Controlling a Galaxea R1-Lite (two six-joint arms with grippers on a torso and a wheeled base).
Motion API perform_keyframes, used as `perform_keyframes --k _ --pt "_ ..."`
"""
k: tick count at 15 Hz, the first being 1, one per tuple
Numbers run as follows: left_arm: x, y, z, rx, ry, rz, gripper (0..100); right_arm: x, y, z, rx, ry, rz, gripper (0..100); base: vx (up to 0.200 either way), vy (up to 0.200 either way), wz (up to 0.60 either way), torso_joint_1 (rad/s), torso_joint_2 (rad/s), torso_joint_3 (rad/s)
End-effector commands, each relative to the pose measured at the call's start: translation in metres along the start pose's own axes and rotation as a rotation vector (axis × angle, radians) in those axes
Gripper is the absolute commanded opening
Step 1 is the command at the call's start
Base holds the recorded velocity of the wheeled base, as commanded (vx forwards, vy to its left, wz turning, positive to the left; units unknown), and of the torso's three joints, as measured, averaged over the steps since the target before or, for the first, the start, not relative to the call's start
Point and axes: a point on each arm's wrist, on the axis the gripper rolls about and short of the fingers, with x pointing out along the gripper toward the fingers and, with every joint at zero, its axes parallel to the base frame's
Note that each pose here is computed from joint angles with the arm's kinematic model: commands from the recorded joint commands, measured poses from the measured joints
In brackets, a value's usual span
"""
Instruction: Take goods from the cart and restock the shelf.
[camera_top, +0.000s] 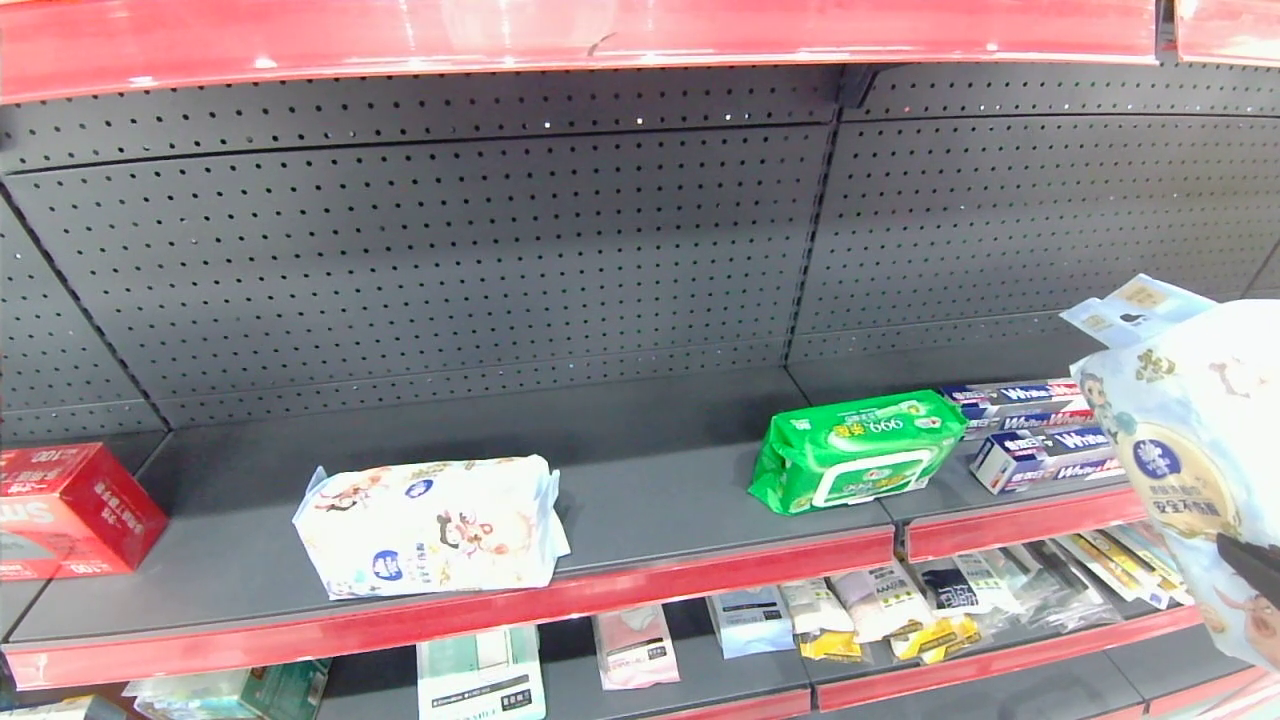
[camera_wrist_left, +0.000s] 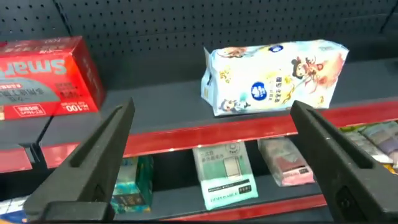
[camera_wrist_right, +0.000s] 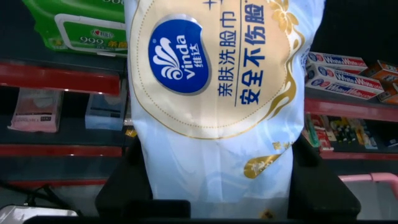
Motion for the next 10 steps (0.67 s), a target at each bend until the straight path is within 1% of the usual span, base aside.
perform_keyframes --k 1,2,3,4,6,7,8,9,10 --pt "0.0022 0.0000 -0.0090 -0.001 0.026 0.000 100 0.0006 0.0001 0.0003 -0.003 0.001 0.002 0 0.000 0.000 0.00 0.000 0.00 0.000" --pt "0.0030 -0.0002 -0.0130 -0.008 0.038 -0.010 100 0.0005 0.0004 -0.0005 -0.027 0.002 0.004 0 0.000 0.000 0.00 0.000 0.00 0.000" --pt "0.0042 0.0002 -0.0128 -0.008 0.053 0.017 100 -0.0004 0.0003 -0.0004 -0.033 -0.002 0.003 0 0.000 0.000 0.00 0.000 0.00 0.000" --pt "0.0042 0.0006 -0.0130 -0.007 0.056 0.114 100 -0.0001 0.0003 -0.0004 -0.035 -0.001 0.003 0 0.000 0.000 0.00 0.000 0.00 0.000" --pt "0.0031 0.0003 -0.0130 -0.008 0.041 0.174 100 -0.0004 0.0004 -0.0008 -0.035 -0.001 0.003 0 0.000 0.000 0.00 0.000 0.00 0.000" --pt "0.0037 -0.0006 -0.0131 -0.016 0.046 0.107 100 -0.0008 0.0007 -0.0017 -0.035 0.001 0.004 0 0.000 0.000 0.00 0.000 0.00 0.000" --pt "0.0037 -0.0020 -0.0128 -0.019 0.048 -0.042 100 0.0001 0.0008 -0.0017 -0.035 0.003 0.005 0 0.000 0.000 0.00 0.000 0.00 0.000" --pt "0.0031 -0.0021 -0.0123 -0.018 0.045 -0.134 100 0.0001 0.0008 -0.0017 -0.035 0.003 0.005 0 0.000 0.000 0.00 0.000 0.00 0.000" --pt "0.0018 -0.0013 -0.0126 -0.017 0.035 -0.189 100 0.0005 0.0004 -0.0005 -0.035 0.001 0.006 0 0.000 0.000 0.00 0.000 0.00 0.000"
